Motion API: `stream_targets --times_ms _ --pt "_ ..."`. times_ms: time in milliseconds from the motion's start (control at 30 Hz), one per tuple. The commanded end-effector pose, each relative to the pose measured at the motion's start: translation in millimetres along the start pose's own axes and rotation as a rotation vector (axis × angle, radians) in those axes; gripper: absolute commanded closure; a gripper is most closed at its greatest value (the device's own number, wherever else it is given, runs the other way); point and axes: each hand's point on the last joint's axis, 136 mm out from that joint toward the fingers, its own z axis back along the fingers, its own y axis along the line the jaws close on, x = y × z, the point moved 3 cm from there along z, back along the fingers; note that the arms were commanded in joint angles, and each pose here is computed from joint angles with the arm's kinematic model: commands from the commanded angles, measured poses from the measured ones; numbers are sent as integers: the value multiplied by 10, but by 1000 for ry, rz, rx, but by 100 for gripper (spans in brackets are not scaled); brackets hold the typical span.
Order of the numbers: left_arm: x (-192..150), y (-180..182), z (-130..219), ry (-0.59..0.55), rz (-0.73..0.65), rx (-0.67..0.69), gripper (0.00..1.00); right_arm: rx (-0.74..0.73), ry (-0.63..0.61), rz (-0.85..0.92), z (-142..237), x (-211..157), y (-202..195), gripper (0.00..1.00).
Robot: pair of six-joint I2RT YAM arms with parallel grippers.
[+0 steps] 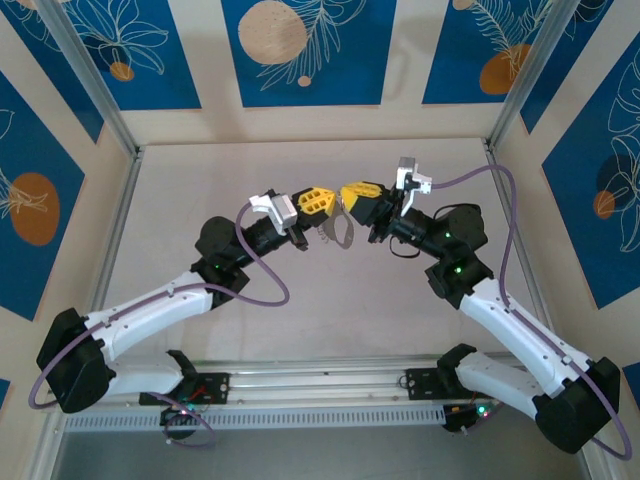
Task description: Put the keys on the keyring
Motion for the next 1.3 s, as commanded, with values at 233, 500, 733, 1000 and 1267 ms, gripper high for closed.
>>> stream_targets --times_ms 233,500,733,1000,1267 --pt "219 -54 -11 -80 -10 -31 100 20 -32 18 -50 138 73 100" --pt "227 -55 -7 -85 -12 -29 100 -11 -24 9 -6 97 15 100" --pt "243 -51 -4 -90 -17 -26 100 -40 -13 -4 34 41 -53 100" --pt "253 -51 -3 -92 -18 -27 100 -58 -6 -15 52 7 -105 100" --pt "250 -53 -8 -91 -18 -30 100 -42 10 -29 42 -21 -99 100"
